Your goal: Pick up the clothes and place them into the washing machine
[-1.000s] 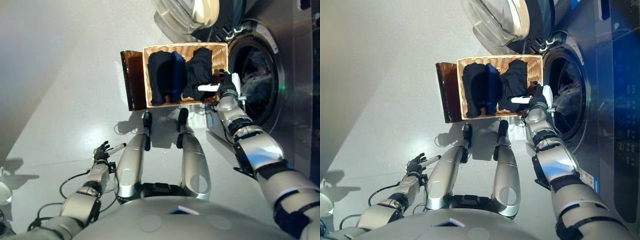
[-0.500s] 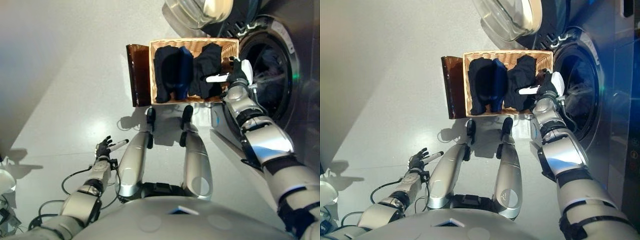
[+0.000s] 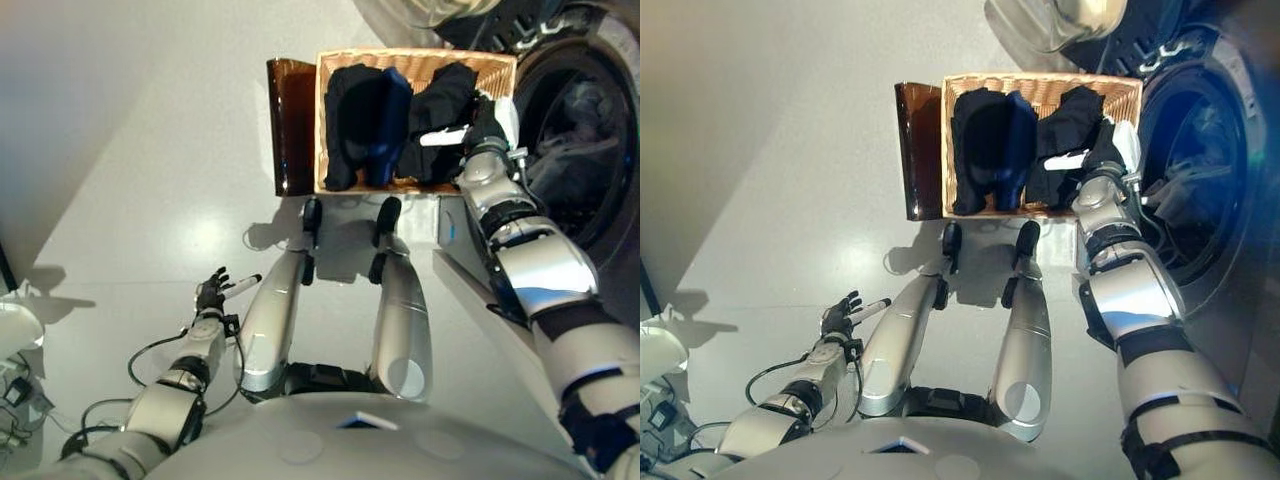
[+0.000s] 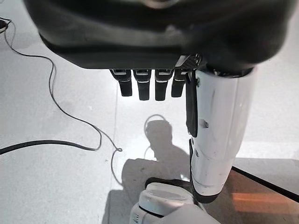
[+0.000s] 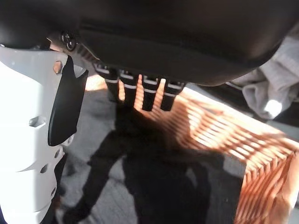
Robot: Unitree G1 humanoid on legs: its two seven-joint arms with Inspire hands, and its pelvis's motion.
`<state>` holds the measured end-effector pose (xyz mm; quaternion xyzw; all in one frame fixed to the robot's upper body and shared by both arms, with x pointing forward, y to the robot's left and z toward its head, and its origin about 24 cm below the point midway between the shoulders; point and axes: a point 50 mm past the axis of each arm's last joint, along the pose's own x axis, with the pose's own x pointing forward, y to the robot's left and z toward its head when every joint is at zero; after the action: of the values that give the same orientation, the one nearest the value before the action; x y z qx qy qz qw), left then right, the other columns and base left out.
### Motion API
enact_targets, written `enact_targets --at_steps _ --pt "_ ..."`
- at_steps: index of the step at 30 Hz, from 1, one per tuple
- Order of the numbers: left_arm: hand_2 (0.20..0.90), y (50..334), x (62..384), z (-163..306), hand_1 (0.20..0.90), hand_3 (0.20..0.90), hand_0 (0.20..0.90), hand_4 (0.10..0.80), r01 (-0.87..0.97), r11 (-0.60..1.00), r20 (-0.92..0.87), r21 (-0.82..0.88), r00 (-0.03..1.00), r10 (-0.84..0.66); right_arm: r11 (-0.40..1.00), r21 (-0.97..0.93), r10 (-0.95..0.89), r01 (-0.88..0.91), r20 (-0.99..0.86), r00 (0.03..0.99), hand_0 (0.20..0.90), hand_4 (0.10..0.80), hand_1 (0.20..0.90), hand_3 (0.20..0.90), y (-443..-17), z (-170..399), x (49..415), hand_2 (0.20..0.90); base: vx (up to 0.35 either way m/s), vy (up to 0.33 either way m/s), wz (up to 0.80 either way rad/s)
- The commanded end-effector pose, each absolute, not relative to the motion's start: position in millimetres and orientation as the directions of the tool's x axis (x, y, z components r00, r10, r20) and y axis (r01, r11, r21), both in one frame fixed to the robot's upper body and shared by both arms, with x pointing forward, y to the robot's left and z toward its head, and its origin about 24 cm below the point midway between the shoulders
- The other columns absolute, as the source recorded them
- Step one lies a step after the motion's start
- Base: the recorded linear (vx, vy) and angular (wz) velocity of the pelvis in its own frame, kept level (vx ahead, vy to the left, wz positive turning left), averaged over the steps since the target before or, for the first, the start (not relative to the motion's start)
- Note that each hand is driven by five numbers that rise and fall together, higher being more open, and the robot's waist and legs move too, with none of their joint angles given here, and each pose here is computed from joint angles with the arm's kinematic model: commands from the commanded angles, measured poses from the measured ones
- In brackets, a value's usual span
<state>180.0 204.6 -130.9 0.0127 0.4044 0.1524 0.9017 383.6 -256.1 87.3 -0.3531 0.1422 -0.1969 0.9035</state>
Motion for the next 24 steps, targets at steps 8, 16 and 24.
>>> enact_targets --at_steps 8,16,24 --pt "0.9 199.6 156.2 -121.9 0.9 0.9 0.9 0.8 -0.19 0.978 -0.66 0.092 0.724 0.203 0.619 -0.671 -0.582 0.408 -0.043 0.812 0.9 0.8 0.9 0.9 -300.3 119.1 378.6 0.9 -0.019 -0.006 0.16" --pt "0.9 203.9 163.8 -104.0 0.9 0.9 0.9 0.8 -0.151 0.985 -0.586 0.081 0.792 0.169 0.545 -0.784 -0.581 0.297 -0.097 0.808 0.2 0.3 0.2 0.2 -314.2 117.9 372.8 0.2 -0.031 -0.004 0.07" --pt "0.9 209.1 164.7 -95.3 0.9 0.9 0.9 0.8 -0.145 0.986 -0.561 0.077 0.812 0.163 0.553 -0.78 -0.591 0.293 -0.12 0.798 0.2 0.3 0.2 0.2 -318.9 115.9 369.9 0.2 -0.013 -0.005 -0.02"
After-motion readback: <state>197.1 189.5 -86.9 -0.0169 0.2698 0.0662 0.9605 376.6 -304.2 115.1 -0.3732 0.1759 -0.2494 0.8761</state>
